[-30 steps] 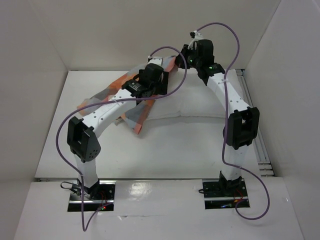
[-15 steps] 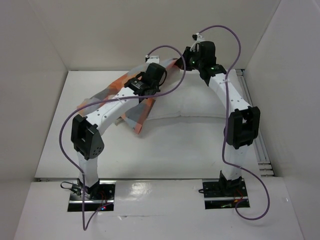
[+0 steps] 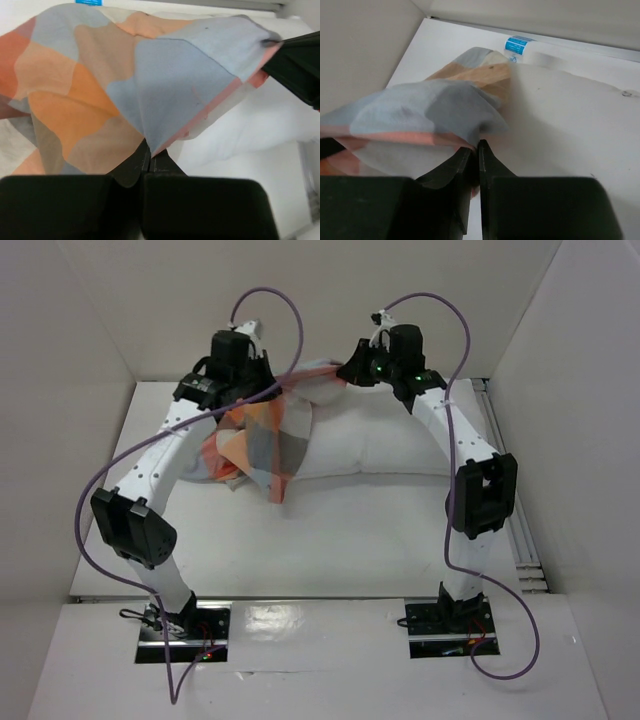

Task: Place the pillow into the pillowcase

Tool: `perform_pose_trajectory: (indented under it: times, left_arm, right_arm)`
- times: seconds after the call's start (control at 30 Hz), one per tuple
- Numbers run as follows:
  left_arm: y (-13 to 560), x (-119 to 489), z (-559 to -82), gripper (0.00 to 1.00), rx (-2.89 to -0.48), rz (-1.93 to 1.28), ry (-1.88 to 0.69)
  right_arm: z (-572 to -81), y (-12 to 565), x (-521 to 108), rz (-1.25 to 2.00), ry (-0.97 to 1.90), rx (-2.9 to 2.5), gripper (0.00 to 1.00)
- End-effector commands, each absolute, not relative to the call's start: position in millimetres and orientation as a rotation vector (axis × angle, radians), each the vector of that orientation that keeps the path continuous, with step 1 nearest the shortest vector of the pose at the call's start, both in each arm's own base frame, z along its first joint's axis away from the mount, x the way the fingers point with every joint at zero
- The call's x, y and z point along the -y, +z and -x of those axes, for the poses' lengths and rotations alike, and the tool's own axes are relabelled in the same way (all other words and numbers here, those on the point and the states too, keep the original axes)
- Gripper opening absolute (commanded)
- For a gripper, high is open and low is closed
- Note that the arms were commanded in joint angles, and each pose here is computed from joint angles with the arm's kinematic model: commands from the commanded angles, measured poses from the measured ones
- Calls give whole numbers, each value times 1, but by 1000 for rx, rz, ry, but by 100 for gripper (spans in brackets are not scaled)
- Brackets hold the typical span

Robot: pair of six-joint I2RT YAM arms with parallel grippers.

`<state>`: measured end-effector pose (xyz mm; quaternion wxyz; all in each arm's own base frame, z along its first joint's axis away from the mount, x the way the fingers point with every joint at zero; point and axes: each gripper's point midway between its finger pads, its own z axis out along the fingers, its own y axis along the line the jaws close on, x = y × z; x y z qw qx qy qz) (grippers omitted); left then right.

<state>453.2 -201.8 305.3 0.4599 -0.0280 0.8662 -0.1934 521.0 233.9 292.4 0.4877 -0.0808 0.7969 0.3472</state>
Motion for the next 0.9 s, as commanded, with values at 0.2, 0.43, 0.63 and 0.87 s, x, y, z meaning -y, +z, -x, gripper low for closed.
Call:
perform_pose_trajectory:
  times: [0.2, 0.43, 0.63, 0.87]
  left_arm:
    - [348, 191, -440, 0, -2140, -173, -899]
    - [320, 188, -429, 44, -2208, -238, -879]
    - [308, 181, -412, 88, -2269, -244, -597]
    - [300, 186, -368, 86, -2262, -209, -387]
  right_arm:
    - [-499, 331, -217, 214, 740, -1849, 0]
    - [-488, 359, -211, 168, 729, -1748, 0]
    - [-476, 404, -237, 227, 857, -1636, 0]
    - [-481, 404, -248, 227, 870, -1635, 0]
